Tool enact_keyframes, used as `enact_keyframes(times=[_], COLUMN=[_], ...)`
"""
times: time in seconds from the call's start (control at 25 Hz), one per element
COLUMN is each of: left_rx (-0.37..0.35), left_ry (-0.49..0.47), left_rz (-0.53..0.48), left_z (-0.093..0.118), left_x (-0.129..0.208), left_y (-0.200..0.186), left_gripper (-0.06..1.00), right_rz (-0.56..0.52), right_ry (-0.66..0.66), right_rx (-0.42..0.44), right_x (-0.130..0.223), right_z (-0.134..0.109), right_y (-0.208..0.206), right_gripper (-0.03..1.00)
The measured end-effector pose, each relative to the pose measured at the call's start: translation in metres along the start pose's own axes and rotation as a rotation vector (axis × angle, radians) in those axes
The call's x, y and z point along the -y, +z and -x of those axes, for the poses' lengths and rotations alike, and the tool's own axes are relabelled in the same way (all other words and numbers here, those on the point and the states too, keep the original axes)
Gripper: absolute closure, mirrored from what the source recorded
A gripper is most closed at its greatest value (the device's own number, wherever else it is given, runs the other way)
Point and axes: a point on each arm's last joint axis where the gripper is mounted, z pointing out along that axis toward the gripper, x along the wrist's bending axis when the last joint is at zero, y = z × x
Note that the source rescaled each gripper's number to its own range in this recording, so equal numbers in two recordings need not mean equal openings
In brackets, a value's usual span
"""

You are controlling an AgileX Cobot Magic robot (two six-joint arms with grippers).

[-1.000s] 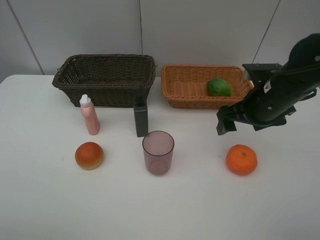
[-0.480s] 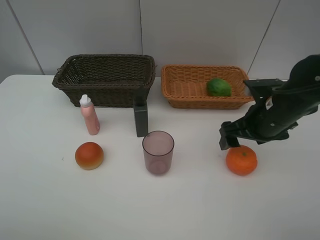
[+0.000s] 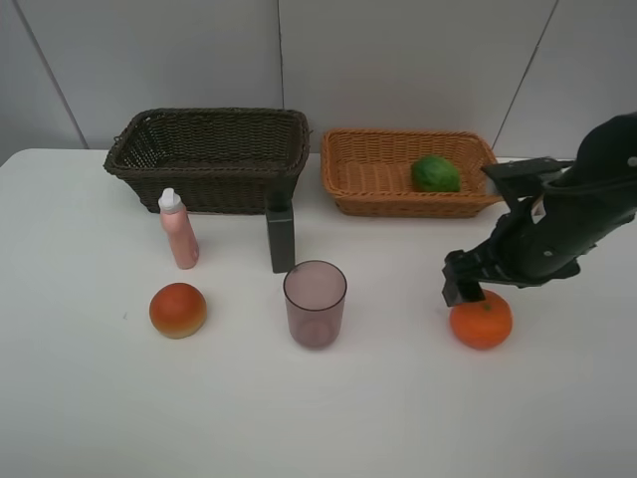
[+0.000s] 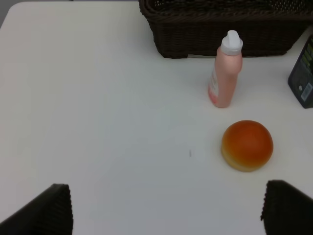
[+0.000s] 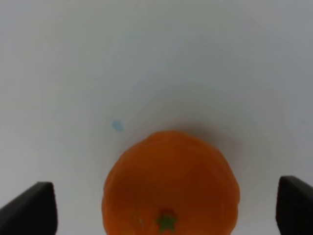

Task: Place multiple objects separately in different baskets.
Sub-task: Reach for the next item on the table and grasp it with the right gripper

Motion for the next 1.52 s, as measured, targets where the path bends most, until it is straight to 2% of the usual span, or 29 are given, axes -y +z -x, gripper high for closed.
enact_keyframes(times=[0.32, 1.52], left_rx=[0.000, 0.000], left_ry=[0.000, 0.000], left_rz=[0.000, 0.000], left_z=[0.000, 0.000], left_x=[0.000, 0.000], left_y=[0.000, 0.000], left_gripper=[-0.06, -0.06], right_rz=[-0.090, -0.078], right_ry=[-0.027, -0.080], right_rx=[0.007, 0.017], right_x=[0.005, 0.002], right_z=[-0.004, -0.006], right_y=[0.018, 0.030], right_gripper=[0.01, 0.01])
